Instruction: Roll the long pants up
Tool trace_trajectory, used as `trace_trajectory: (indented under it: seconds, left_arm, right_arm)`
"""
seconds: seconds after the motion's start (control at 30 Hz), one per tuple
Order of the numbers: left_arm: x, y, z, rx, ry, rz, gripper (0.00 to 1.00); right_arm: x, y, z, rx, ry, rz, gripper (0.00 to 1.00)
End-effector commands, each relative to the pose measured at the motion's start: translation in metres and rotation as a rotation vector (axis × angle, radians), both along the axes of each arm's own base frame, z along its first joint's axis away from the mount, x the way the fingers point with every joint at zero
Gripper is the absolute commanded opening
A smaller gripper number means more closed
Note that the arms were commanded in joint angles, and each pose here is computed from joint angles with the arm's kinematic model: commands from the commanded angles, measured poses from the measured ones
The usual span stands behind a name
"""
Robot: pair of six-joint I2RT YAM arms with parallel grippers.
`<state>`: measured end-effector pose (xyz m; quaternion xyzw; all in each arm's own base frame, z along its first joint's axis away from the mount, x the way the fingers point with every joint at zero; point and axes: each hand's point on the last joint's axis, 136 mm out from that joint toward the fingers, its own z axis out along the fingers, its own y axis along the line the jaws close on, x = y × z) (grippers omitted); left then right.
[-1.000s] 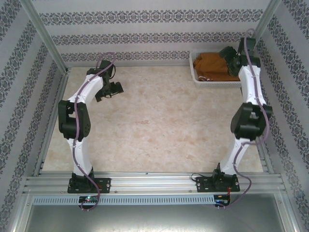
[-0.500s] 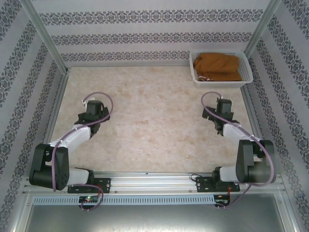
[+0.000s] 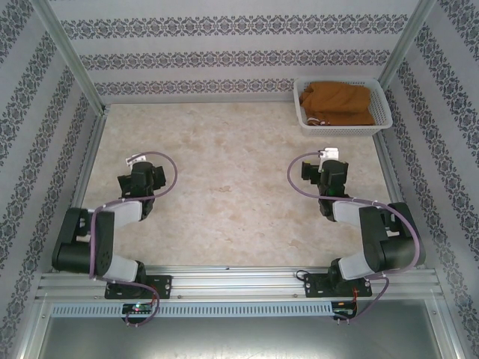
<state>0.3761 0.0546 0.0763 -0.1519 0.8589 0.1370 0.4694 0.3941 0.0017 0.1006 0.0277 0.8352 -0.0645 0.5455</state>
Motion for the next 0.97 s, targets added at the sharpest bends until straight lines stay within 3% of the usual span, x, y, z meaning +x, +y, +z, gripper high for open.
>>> trace_trajectory:
  seconds: [0.0, 0.2, 0.23, 0.33, 0.4, 0.43, 0.5, 0.57, 0.6, 0.93]
  left_arm:
    - [0.032, -0.007, 0.012, 0.055, -0.019, -0.065, 1.00]
    - [0.026, -0.010, 0.014, 0.054, -0.068, -0.081, 1.00]
    - [0.026, -0.018, 0.016, 0.072, -0.089, -0.121, 1.00]
    - [0.013, -0.034, 0.014, 0.032, -0.176, -0.229, 1.00]
    - [0.011, -0.043, 0.019, 0.051, -0.293, -0.303, 1.00]
    - [0.007, -0.043, 0.011, 0.023, -0.214, -0.298, 1.00]
    - [0.016, -0.039, 0.014, 0.041, -0.246, -0.283, 1.00]
    - [0.018, -0.040, 0.006, 0.012, -0.153, -0.285, 1.00]
    - [0.020, -0.040, 0.010, 0.017, -0.202, -0.293, 1.00]
    - [0.021, -0.044, 0.006, -0.014, -0.166, -0.334, 1.00]
  right_arm:
    - [0.005, -0.007, 0.015, -0.007, -0.072, -0.022, 0.98]
    - [-0.006, -0.021, 0.004, 0.041, -0.160, -0.064, 0.98]
    - [-0.009, -0.021, -0.002, 0.033, -0.105, -0.067, 0.98]
    - [-0.002, -0.020, 0.010, 0.030, -0.157, -0.071, 0.98]
    - [-0.004, -0.019, 0.008, 0.021, -0.137, -0.067, 0.98]
    - [-0.004, -0.018, 0.008, 0.020, -0.130, -0.070, 0.98]
    - [-0.003, -0.019, 0.009, 0.020, -0.143, -0.071, 0.98]
    - [-0.004, -0.018, 0.008, 0.020, -0.131, -0.069, 0.98]
    - [-0.004, -0.018, 0.009, 0.019, -0.138, -0.070, 0.98]
    - [-0.001, -0.015, 0.007, 0.047, -0.122, -0.027, 0.98]
